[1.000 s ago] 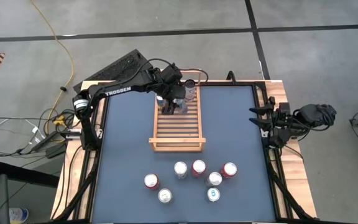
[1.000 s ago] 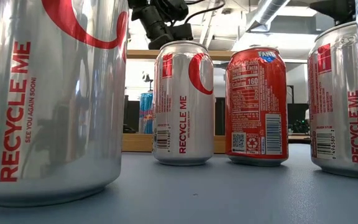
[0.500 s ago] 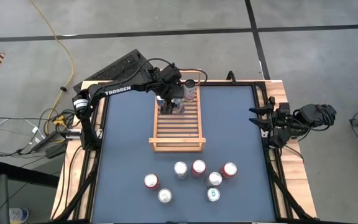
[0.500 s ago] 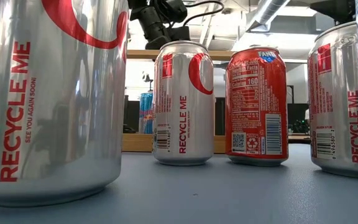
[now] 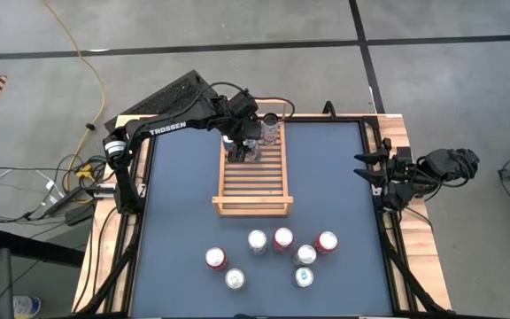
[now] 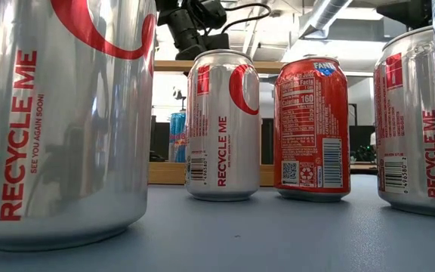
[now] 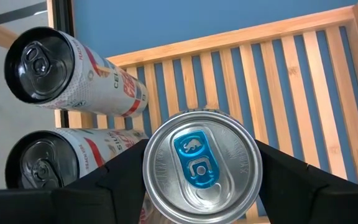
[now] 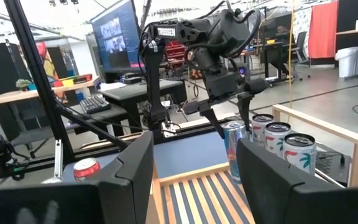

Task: Place canned beverage on shelf
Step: Put the left blue soda can on the shelf aligned with the other blue soda can

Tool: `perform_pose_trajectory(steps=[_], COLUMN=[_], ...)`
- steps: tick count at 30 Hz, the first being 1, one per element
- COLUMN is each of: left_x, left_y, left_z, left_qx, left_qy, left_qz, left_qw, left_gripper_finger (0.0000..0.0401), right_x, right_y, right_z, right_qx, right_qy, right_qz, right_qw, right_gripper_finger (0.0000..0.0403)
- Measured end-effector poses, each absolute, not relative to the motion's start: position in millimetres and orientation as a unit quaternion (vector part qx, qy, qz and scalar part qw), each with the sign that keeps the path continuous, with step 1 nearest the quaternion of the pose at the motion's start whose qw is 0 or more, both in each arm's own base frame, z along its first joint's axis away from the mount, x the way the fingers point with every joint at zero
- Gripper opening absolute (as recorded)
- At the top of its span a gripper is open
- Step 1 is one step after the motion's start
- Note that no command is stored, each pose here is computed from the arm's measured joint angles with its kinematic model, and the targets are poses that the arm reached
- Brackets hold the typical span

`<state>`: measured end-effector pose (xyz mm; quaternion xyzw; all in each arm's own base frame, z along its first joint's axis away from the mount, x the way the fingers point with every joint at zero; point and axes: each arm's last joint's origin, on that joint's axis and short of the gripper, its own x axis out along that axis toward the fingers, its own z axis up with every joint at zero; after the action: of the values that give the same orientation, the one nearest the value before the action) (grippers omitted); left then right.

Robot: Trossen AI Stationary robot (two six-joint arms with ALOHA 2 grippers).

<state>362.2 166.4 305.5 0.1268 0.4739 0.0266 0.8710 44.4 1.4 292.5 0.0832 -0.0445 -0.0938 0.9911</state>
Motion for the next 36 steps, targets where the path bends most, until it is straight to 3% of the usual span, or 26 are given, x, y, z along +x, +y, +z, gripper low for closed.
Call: perform_pose_trajectory(steps=[10,36], left_x=[370.0,369.4], left_y=[170.9,180.3], left_z=[284.2,278.0], left_qx=[0.116,0.142], left_qy=[0.502,0.525], left_qz=[0.018,0.06], left_qw=[0.857,0.837], left_gripper_finger=[0.0238,0.0238], right_x=[44.4,44.6], right_y=[1.4,1.5], right_z=[291.1,289.5], right_qx=[0.08,0.079], right_qy=[-0.038,-0.029], right_qz=[-0.094,-0.095], right_qw=[0.992,0.992], right_gripper_finger=[0.021,0.021])
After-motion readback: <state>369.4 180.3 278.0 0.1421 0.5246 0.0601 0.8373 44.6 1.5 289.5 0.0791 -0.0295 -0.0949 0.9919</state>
